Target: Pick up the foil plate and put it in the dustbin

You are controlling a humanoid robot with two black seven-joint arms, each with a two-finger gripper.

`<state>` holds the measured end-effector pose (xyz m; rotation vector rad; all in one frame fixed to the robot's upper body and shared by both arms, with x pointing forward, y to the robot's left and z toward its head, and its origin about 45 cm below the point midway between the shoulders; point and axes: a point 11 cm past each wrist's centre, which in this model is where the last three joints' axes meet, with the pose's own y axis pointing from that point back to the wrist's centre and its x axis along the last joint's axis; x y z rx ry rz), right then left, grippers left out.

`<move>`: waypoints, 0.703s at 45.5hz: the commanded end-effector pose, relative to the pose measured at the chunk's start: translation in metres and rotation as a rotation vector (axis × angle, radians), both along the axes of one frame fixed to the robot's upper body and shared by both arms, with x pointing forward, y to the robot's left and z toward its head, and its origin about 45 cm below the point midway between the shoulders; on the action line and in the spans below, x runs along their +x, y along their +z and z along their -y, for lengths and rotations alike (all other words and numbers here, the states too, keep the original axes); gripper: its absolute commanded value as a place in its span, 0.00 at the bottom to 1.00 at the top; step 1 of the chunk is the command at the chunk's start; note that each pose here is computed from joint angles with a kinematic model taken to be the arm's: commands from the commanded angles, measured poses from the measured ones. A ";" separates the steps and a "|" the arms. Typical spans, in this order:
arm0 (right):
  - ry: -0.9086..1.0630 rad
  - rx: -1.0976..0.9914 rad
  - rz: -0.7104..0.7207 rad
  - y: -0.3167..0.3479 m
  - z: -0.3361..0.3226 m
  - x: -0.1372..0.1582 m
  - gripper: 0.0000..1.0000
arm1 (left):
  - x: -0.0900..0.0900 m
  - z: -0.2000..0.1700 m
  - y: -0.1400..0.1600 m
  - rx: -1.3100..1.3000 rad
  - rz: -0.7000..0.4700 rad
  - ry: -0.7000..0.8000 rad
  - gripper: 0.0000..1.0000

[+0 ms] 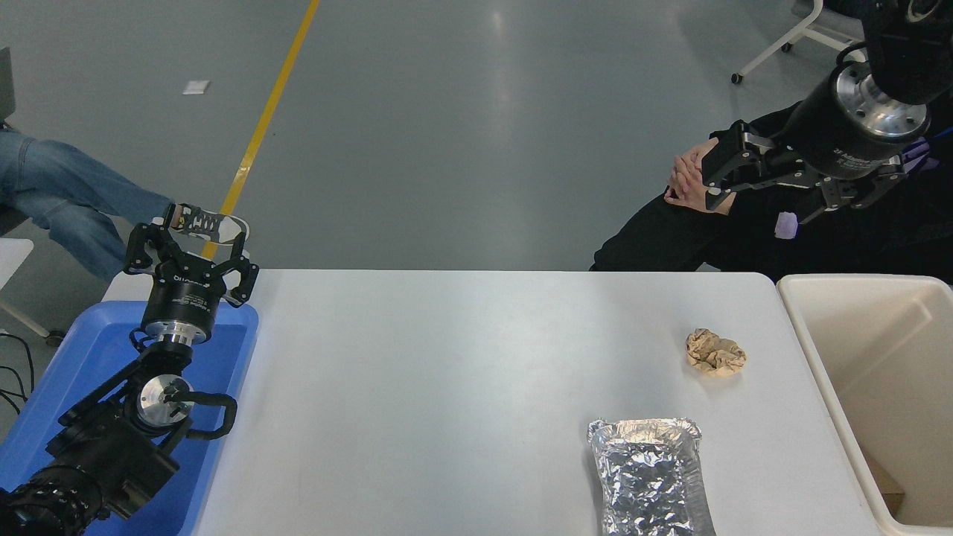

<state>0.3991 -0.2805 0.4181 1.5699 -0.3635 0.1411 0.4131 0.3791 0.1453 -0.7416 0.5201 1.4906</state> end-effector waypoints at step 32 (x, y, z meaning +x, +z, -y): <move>-0.029 -0.011 -0.076 -0.031 0.013 -0.006 1.00 | 0.000 0.000 0.000 0.000 0.000 0.000 0.99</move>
